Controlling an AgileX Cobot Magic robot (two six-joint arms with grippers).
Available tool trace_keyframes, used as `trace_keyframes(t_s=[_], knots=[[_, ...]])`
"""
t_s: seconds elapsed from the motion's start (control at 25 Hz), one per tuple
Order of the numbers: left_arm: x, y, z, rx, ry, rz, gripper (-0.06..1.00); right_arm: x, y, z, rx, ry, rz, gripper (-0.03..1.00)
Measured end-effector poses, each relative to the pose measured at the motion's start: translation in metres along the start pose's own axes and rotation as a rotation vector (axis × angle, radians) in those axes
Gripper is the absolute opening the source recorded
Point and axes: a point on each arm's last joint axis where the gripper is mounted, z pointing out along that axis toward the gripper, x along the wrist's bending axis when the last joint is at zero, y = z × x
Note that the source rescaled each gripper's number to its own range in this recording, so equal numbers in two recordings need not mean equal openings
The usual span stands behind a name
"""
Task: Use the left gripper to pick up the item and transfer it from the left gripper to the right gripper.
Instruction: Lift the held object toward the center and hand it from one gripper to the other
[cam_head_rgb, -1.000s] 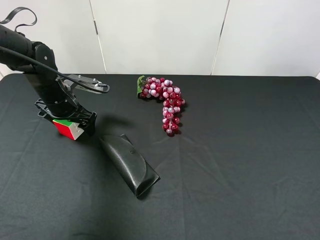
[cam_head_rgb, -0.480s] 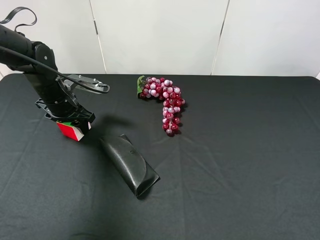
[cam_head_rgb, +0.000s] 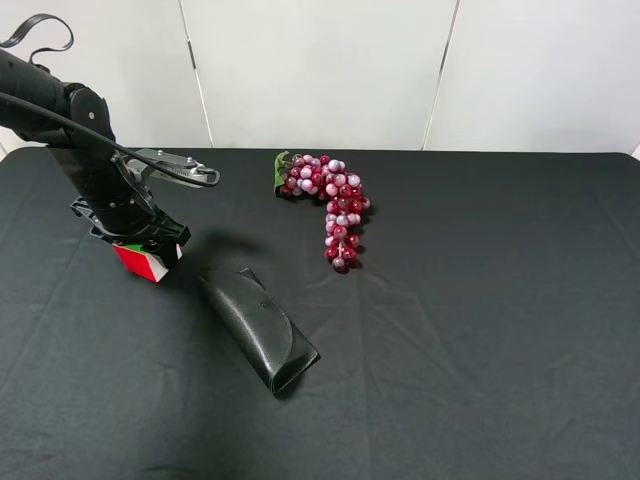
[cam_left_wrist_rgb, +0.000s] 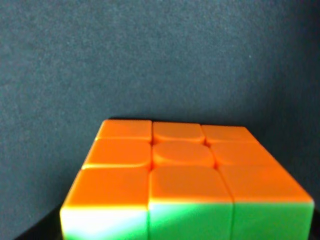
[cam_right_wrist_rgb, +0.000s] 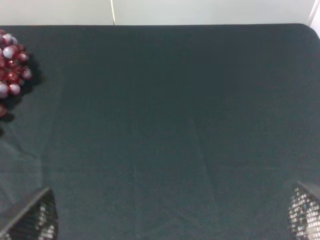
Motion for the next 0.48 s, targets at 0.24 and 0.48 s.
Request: trace_keyframes(t_s=[0.24,0.48], knots=[[0.0,0.001,-0.006,-0.014,0.002,0.001,0.0,0.0,0.0,0.0,0.0,0.0,0.0,1.0],[-0.002,0.006,-0.052,-0.08,0.007,0.009,0.0,0.0,0.0,0.0,0.0,0.0,0.0,1.0]])
